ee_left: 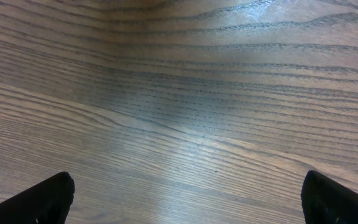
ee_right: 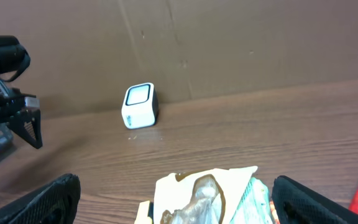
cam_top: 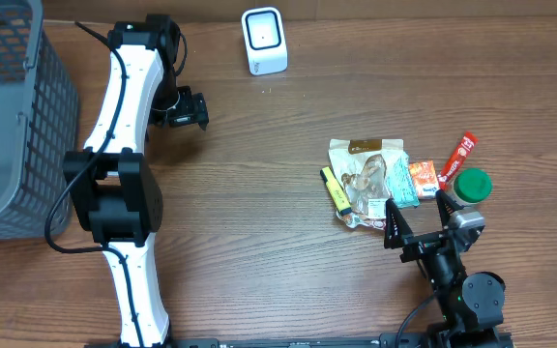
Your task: Scan the item barcode
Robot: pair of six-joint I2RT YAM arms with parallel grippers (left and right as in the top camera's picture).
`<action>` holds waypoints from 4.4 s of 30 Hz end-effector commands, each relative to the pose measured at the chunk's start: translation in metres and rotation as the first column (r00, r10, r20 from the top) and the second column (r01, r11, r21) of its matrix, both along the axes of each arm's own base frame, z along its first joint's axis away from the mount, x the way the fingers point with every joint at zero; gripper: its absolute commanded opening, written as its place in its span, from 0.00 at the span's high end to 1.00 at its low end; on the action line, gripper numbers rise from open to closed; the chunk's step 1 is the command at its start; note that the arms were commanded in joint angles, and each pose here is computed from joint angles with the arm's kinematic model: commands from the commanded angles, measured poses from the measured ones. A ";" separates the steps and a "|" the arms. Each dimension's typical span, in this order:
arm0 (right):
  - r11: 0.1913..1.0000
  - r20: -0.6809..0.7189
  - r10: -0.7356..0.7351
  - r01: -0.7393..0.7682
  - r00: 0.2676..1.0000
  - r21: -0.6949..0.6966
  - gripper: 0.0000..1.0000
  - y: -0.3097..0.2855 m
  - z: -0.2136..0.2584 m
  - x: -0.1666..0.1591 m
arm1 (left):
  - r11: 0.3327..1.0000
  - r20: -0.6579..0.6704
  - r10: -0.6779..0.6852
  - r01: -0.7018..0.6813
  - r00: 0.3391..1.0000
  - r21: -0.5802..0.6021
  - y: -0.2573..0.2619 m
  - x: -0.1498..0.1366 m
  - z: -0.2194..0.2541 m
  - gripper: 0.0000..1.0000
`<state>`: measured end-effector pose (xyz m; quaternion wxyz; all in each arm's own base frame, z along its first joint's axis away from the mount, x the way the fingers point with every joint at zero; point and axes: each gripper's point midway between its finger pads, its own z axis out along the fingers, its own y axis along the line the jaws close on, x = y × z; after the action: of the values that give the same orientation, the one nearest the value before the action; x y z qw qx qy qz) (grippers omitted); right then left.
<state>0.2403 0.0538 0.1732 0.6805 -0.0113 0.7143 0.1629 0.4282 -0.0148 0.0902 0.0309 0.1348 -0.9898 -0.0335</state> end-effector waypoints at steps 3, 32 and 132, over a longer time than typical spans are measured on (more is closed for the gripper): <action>0.979 0.058 0.026 -0.014 0.998 -0.202 0.00 0.002 -0.001 -0.001 | 1.000 0.044 -0.009 0.009 0.999 0.006 0.003 0.003 0.017 0.00; 0.971 0.067 0.022 -0.005 0.997 -0.238 0.00 0.001 -0.001 0.000 | 1.000 0.045 -0.009 0.009 0.999 0.006 0.003 0.003 0.017 0.00; 0.971 0.067 0.022 -0.005 0.997 -0.238 0.00 0.001 -0.001 0.000 | 0.954 0.963 -0.270 0.133 -0.012 0.269 0.003 -0.182 0.066 0.00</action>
<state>0.2397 0.0555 0.1742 0.6965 -0.1042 0.7052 0.0822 0.2461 -0.0118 0.1560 -0.6775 -0.0101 -0.7350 0.0264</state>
